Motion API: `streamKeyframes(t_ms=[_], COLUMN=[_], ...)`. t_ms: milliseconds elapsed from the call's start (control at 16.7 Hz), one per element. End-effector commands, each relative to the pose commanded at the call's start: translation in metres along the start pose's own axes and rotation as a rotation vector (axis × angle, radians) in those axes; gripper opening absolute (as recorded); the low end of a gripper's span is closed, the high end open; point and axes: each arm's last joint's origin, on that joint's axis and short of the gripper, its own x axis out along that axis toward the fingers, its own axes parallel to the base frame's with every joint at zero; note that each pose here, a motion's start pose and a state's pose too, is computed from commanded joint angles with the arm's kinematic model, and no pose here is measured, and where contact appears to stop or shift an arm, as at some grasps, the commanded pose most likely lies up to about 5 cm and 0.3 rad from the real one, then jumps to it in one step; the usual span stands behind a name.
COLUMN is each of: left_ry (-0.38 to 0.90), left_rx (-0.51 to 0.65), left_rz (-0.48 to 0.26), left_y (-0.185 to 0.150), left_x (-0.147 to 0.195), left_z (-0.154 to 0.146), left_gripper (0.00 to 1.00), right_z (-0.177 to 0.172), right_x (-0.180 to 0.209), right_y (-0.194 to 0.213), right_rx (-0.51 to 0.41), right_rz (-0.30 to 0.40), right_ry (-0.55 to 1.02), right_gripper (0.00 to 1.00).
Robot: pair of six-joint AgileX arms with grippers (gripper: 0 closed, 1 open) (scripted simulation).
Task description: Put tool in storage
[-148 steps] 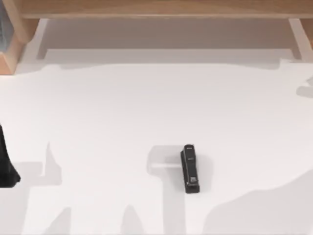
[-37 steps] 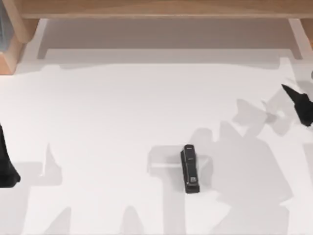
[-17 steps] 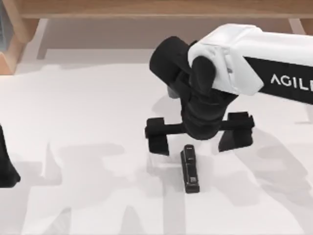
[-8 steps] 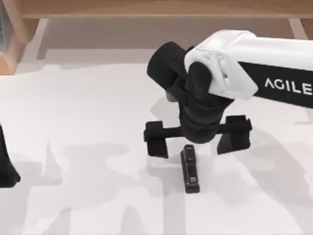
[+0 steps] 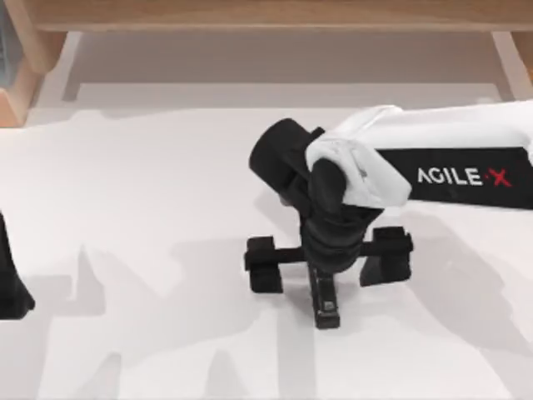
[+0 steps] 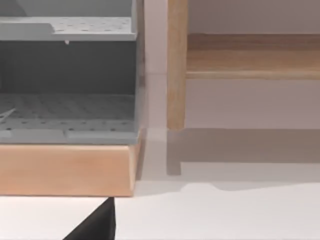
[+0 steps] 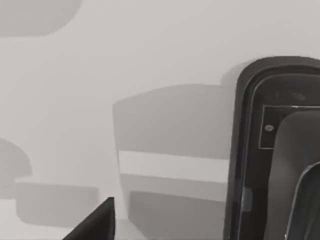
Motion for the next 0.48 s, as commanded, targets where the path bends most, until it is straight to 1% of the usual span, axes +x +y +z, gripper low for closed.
streamKeyframes(t_ms=[180,480], left_ry=[0.000,0.000], left_rx=[0.000,0.000], left_rz=[0.000,0.000], left_y=[0.0000,0.0000], left_x=[0.0000,0.0000], left_z=[0.0000,0.0000], left_gripper=[1.00,1.00], right_z=[0.0000,0.0000], right_x=[0.0000,0.0000], right_y=[0.0000,0.0000], right_rx=[0.000,0.000], right_rz=[0.000,0.000], right_ry=[0.000,0.000], right_gripper=[1.00,0.62])
